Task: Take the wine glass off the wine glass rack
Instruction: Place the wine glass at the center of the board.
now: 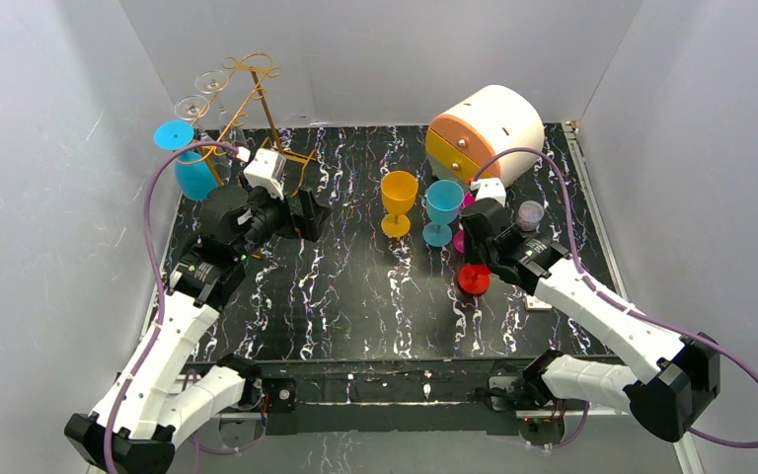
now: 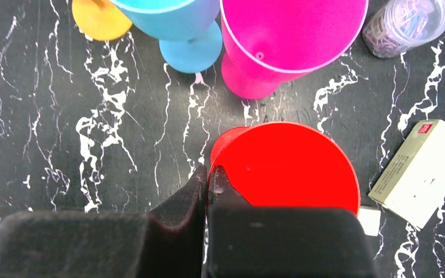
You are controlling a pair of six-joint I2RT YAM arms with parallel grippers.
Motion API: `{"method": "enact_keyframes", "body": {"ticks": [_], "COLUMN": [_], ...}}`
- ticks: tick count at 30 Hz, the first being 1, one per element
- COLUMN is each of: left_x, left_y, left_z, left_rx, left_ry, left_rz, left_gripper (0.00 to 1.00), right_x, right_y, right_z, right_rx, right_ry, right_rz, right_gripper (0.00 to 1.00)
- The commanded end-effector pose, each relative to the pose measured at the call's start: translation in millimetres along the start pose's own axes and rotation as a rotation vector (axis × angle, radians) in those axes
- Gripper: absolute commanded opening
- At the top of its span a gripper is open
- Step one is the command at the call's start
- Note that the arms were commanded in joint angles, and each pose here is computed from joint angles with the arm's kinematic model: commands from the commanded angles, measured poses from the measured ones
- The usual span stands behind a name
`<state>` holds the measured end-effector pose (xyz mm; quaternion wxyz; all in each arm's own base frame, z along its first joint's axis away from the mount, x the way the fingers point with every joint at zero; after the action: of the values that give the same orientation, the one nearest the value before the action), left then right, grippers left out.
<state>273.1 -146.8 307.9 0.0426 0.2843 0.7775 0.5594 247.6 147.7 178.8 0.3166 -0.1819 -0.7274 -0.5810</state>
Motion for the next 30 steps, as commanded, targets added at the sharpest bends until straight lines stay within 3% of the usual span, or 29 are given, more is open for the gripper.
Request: {"method": "enact_keyframes", "body": {"ticks": [1,30], "left_x": [5,3], "left_y": [4,-2], "left_z": [-7,-9], "left_rx": [-0.018,-0.051], "left_ry": [-0.031,-0.058], "left_rz": [-0.002,0.033], "left_gripper": [0.98,0.98], "right_x": [0,-24], "right_y": [35,17], "right_z": [0,7], "right_rx": [-0.065,-0.023], "right_ry": [-0.01,-0.013], "right_rz": [-0.161,-0.106], "right_gripper": [0.01,0.01]}}
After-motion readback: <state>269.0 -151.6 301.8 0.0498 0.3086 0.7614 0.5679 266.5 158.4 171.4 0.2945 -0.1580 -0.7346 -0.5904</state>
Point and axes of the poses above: each gripper's point midway between its finger pads, its own x axis back along the fingers, its own z axis along the line the jaws close on, y = z × x, the point moved 1 cm from there along x, back along the fingers, and after that the axes turned 10 degrees about x, right-handed, at the moved point
